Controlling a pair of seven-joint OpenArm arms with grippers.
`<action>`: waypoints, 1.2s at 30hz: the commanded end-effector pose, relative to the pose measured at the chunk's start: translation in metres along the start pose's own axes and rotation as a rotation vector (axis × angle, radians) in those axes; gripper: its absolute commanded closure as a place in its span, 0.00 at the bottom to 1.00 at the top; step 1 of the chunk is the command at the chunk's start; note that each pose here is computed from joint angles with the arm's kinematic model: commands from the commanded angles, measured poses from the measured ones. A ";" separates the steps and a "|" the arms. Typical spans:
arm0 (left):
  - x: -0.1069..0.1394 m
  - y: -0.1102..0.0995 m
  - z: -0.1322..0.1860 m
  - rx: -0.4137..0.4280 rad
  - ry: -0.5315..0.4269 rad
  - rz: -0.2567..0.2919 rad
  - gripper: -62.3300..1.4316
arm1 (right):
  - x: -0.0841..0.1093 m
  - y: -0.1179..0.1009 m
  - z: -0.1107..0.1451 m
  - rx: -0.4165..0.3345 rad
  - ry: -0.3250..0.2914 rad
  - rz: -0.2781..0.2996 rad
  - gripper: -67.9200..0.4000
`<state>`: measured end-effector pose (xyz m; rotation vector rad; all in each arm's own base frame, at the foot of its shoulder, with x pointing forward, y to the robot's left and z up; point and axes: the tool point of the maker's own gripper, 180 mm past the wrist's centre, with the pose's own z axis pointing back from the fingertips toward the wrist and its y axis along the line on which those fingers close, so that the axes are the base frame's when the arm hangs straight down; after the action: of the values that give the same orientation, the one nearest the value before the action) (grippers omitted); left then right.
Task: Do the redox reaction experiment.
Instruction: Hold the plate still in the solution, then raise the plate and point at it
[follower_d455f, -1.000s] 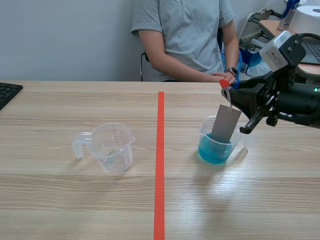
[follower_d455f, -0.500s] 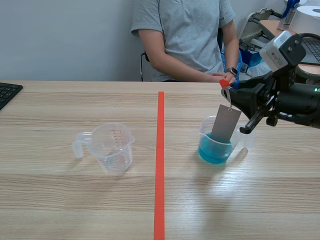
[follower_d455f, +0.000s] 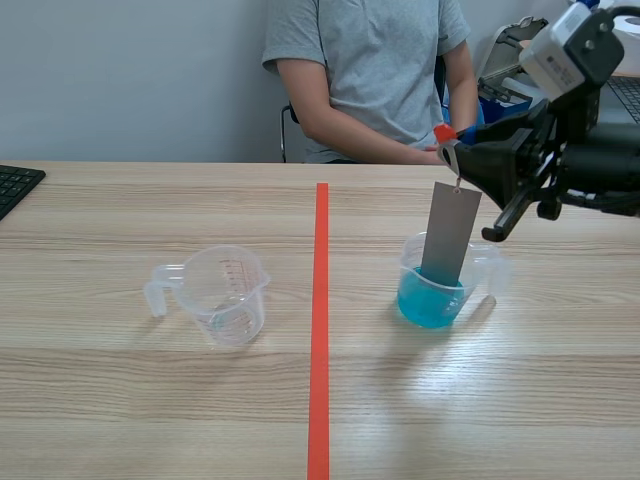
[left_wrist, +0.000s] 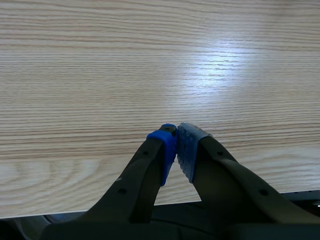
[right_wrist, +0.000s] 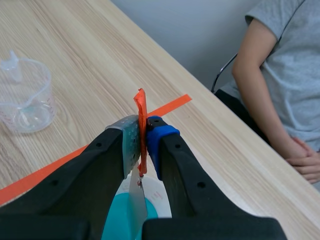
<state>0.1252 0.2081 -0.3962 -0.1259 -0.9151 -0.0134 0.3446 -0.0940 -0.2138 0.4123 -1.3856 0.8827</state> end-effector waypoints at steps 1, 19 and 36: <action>0.003 -0.004 0.001 -0.011 -0.016 0.007 0.92 | 0.020 -0.008 0.005 -0.002 -0.037 0.030 0.97; 0.003 -0.004 0.001 -0.011 -0.016 0.007 0.92 | 0.085 -0.015 0.023 -0.019 -0.116 0.059 0.97; 0.020 -0.020 0.015 -0.078 -0.063 -0.018 0.92 | 0.107 -0.011 0.028 -0.016 -0.154 0.082 0.97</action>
<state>0.1217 0.1963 -0.3781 -0.1732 -0.9539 -0.0523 0.3292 -0.0891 -0.1177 0.4265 -1.5210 0.9014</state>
